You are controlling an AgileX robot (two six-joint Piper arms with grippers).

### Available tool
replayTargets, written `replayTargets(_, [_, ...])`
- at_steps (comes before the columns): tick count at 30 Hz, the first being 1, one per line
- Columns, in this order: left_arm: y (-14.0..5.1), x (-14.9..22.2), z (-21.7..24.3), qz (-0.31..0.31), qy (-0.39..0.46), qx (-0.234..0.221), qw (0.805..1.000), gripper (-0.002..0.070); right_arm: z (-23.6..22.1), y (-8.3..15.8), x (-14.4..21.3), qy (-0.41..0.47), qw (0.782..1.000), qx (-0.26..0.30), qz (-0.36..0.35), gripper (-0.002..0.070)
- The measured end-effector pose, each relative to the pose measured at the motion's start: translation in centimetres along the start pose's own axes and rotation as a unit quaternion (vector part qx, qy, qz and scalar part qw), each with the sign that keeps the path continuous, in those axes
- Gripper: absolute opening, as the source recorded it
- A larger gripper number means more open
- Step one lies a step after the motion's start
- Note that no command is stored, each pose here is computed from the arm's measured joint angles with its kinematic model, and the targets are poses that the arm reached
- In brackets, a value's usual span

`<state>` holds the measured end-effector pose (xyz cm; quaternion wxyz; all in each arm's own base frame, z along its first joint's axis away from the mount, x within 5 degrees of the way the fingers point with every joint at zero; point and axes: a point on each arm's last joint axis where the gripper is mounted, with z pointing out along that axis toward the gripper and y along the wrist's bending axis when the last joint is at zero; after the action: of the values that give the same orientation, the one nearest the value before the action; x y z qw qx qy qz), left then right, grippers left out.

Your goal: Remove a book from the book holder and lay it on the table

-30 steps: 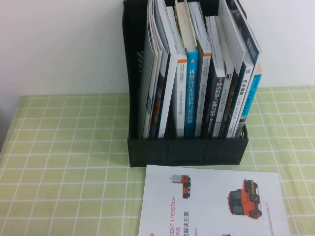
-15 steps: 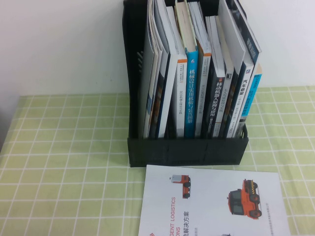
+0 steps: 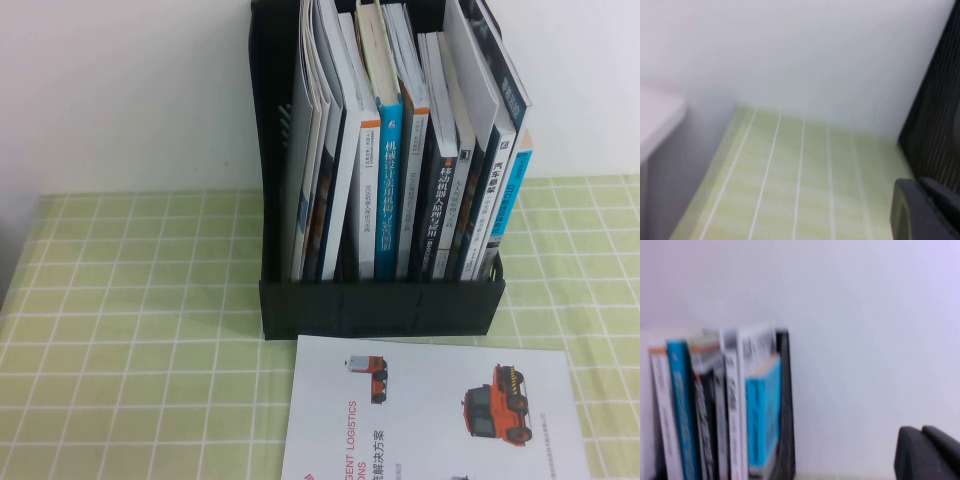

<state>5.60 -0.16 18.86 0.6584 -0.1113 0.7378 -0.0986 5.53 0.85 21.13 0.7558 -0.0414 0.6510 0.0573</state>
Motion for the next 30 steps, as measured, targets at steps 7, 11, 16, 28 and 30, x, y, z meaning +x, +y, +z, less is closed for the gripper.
replayTargets(7, [0.2, -3.8, -0.8, -0.104, -0.215, 0.009, 0.971, -0.0002, -0.3, 0.7, -2.3, -0.126, 0.991, -0.038, 0.003, -0.0002])
replayTargets(11, [0.6, -5.0, -1.5, -0.124, -0.286, 0.003, 0.95, -0.0002, -0.4, 0.7, -2.5, -0.135, 0.99, -0.043, 0.023, -0.0002])
replayTargets(16, [0.8, -5.7, -2.0, -0.176, -0.335, 0.017, 0.925, -0.0002, -0.7, 0.8, -3.3, -0.185, 0.981, -0.05, 0.037, -0.0002])
replayTargets(28, [-1.5, -13.1, -6.4, -0.274, -0.45, 0.125, 0.841, -0.0002, -5.1, 0.3, -17.5, -0.39, 0.911, -0.056, 0.122, -0.0002])
replayTargets(30, [-3.2, -16.0, -7.8, -0.241, -0.432, 0.144, 0.857, -0.0002, -5.8, 0.4, -21.0, -0.385, 0.916, -0.05, 0.106, -0.0002])
